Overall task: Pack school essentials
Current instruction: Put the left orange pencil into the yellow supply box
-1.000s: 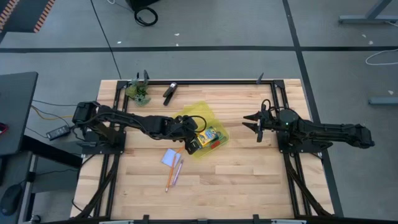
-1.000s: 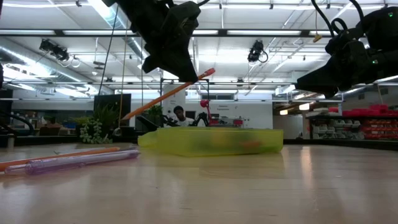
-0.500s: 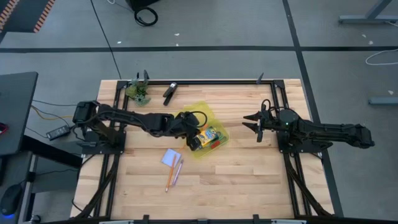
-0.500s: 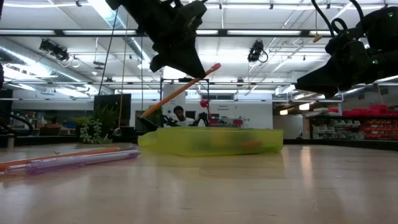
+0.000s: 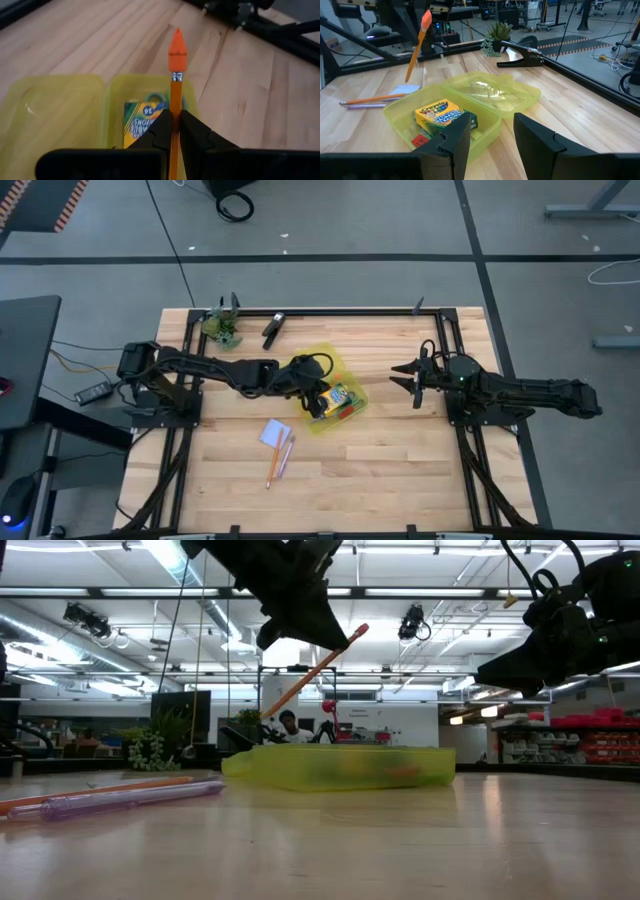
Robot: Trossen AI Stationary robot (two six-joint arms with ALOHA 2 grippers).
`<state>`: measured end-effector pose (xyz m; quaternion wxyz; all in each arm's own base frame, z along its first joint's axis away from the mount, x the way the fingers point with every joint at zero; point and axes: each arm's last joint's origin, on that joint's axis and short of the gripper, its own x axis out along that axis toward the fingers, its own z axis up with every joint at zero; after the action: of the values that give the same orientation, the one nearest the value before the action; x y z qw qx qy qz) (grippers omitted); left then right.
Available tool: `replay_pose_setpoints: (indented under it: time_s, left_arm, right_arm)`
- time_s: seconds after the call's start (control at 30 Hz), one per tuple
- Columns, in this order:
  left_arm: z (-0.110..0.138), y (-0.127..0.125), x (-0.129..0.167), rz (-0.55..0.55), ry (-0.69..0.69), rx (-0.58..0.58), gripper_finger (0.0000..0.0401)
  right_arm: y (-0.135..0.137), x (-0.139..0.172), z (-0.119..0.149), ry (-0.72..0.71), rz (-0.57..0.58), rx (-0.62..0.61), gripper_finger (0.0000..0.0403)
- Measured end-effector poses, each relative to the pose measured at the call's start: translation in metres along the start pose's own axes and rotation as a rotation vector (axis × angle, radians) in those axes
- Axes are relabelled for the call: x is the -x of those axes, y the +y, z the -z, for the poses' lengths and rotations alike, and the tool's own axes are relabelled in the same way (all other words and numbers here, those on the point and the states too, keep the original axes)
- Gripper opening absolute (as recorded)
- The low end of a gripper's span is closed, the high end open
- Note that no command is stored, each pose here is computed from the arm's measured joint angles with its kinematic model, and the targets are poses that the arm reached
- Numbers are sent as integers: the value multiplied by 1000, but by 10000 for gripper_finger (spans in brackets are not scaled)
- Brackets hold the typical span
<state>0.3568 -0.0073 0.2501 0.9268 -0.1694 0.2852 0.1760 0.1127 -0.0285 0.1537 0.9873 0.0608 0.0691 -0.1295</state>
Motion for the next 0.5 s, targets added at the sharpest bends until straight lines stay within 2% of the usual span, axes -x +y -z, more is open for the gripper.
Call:
replay_pose_setpoints:
  time_s: [0.17, 0.5]
  left_arm:
    - [-3, -2, 0, 8, -36, 1, 27]
    - [8, -6, -30, 35, -43, 30, 27]
  right_arm:
    - [0, 0, 0, 0, 0, 0, 157]
    - [0, 0, 0, 2, 0, 0, 157]
